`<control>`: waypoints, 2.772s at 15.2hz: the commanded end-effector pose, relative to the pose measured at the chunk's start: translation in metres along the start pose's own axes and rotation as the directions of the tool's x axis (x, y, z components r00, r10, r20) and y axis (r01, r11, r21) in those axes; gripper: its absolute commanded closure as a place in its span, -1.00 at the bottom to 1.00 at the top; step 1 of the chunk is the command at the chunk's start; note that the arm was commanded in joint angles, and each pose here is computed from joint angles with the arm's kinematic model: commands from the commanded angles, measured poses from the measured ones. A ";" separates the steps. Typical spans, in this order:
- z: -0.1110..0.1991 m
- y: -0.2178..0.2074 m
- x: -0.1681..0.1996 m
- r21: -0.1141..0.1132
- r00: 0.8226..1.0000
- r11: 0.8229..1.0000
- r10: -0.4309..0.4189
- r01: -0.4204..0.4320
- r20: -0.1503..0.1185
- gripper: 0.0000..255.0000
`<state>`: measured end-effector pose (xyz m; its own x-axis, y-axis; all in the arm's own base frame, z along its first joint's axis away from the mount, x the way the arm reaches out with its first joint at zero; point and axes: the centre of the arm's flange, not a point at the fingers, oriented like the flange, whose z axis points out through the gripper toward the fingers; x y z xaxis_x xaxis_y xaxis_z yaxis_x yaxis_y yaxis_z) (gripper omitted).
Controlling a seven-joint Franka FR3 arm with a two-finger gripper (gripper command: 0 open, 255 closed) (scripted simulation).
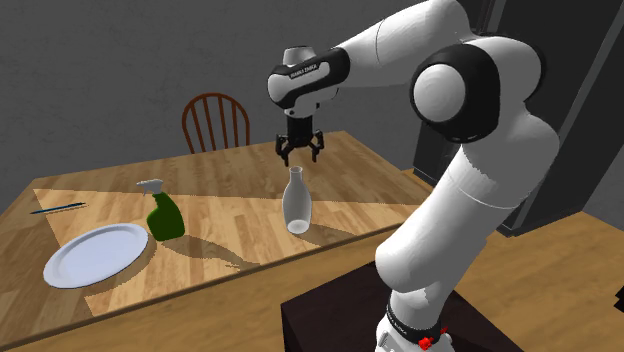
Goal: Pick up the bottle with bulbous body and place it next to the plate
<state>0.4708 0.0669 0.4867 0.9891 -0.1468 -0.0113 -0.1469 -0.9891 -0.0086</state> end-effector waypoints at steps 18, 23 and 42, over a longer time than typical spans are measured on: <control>0.058 -0.008 0.032 0.010 1.000 1.000 0.016 -0.016 -0.006 1.00; 0.057 -0.008 0.032 0.010 1.000 1.000 0.016 -0.016 -0.006 1.00; -0.022 -0.009 0.031 0.010 1.000 1.000 0.016 -0.016 -0.006 1.00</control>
<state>0.5041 0.0708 0.5014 0.9867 -0.1623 -0.0054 -0.1624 -0.9865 -0.0188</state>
